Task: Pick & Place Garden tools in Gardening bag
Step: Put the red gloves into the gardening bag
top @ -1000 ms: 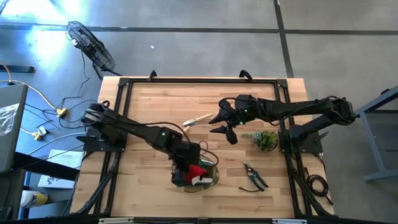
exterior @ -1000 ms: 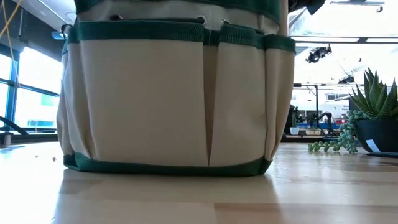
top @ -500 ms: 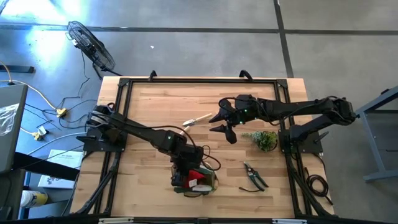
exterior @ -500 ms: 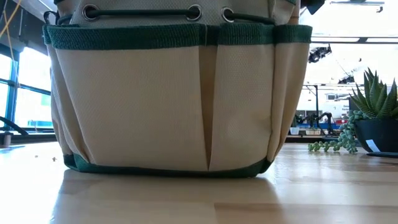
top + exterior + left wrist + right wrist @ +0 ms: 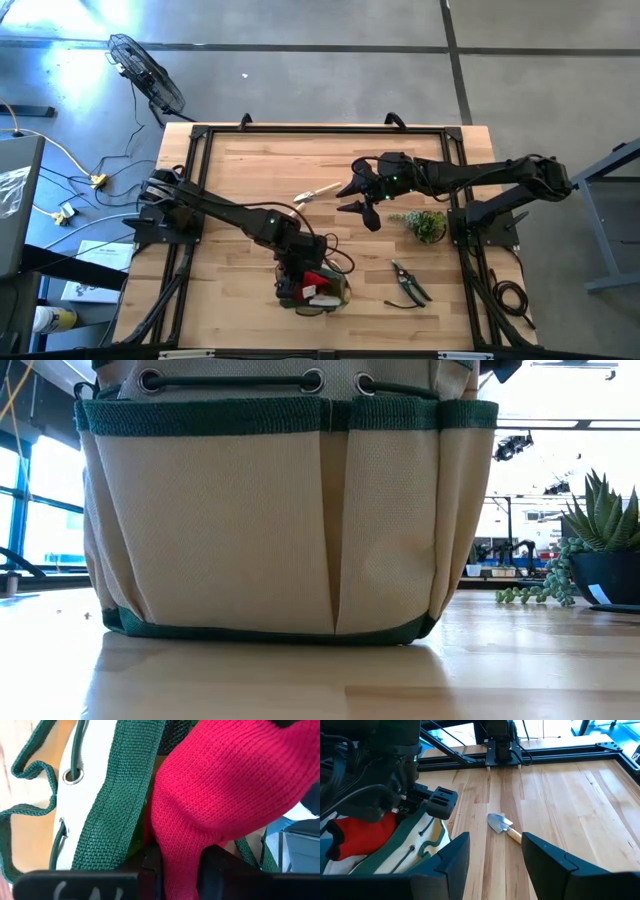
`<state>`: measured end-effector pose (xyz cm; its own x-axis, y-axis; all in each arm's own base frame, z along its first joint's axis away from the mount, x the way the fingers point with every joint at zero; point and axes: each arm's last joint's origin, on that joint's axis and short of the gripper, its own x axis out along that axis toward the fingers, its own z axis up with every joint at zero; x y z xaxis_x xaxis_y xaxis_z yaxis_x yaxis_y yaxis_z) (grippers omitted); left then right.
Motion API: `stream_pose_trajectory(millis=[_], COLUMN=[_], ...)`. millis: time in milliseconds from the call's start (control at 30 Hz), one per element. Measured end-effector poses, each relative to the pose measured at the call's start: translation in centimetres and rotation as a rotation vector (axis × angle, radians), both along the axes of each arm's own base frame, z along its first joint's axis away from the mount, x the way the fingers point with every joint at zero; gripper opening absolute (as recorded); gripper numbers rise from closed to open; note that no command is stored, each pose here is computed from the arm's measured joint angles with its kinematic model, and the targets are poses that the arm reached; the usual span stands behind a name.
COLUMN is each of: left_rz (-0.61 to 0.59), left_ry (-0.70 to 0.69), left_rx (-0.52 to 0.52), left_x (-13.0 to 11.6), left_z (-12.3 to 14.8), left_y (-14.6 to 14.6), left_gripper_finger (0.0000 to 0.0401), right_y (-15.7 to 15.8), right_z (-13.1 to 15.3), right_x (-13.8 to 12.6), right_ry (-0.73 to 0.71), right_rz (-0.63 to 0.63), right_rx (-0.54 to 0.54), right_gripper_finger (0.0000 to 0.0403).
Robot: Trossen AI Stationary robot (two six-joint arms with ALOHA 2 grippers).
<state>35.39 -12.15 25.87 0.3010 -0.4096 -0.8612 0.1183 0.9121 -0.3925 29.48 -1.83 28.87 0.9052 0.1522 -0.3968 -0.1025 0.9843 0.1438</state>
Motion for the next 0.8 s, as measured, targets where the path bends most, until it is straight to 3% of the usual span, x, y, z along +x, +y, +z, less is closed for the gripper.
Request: stream_pose_trajectory(millis=[167,600,800], left_rz=[0.015,0.051,0.061], left_ry=[0.003,0.014,0.023], left_rx=[0.027,0.11,0.118], left_x=[-0.03,-0.21,-0.27], left_z=[-0.09,-0.33,-0.38], left_y=[0.09,0.43,0.47], left_gripper_finger=[0.0093,0.0227,0.025], right_y=[0.0,0.0,0.0], right_z=[-0.04,-0.04,-0.04], right_x=[-0.02,-0.02,-0.02], right_ry=[0.004,0.004,0.004], right_rz=[0.0,0.002,0.002], right_rx=[0.0,-0.004,-0.004], right_gripper_finger=[0.0169,0.0169,0.0169])
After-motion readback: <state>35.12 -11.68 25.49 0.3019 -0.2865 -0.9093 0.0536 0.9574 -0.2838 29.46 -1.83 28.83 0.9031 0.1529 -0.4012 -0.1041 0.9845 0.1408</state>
